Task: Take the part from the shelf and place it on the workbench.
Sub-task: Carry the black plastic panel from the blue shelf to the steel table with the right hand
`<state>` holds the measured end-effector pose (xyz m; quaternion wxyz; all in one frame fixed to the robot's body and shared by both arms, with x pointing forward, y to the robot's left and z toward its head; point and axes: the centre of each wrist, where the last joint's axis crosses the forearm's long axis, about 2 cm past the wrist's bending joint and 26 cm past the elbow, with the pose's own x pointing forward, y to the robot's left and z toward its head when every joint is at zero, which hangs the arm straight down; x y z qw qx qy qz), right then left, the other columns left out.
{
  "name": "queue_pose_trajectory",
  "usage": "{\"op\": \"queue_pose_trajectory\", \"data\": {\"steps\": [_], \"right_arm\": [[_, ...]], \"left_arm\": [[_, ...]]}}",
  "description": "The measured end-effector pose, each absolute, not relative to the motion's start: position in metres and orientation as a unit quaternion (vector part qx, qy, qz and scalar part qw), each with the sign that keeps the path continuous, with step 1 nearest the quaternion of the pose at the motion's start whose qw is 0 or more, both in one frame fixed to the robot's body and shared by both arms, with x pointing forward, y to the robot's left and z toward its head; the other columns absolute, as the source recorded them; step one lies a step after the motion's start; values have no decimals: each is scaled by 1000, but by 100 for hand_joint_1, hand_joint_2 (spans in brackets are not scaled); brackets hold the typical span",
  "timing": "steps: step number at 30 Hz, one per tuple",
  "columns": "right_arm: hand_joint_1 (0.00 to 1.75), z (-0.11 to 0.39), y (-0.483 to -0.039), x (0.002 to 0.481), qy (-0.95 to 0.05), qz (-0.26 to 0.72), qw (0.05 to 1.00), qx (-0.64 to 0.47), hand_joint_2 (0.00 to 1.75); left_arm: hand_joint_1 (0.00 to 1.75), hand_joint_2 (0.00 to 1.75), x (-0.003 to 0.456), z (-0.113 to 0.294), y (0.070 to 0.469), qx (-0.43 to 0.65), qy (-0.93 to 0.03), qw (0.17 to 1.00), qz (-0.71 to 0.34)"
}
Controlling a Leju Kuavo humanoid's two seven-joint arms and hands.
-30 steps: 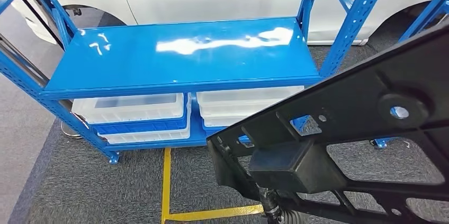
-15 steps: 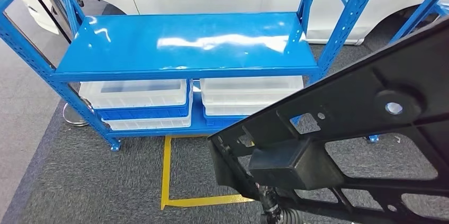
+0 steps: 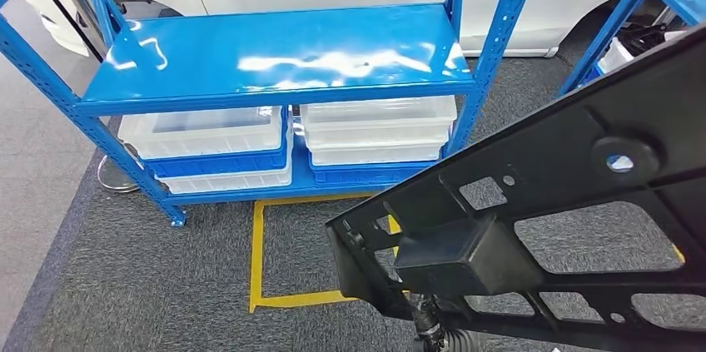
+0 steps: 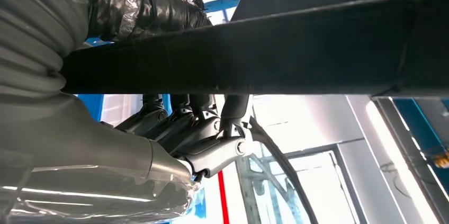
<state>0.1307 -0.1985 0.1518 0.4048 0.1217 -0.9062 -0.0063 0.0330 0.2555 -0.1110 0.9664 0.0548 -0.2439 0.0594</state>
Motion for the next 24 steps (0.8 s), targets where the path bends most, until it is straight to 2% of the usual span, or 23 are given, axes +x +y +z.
{"op": "queue_pose_trajectory", "data": {"steps": [24], "right_arm": [[175,145,-200,125,-897,-17,423,126,175]], "left_arm": [[0,0,31,-111,259,53,-220,973,37]]}}
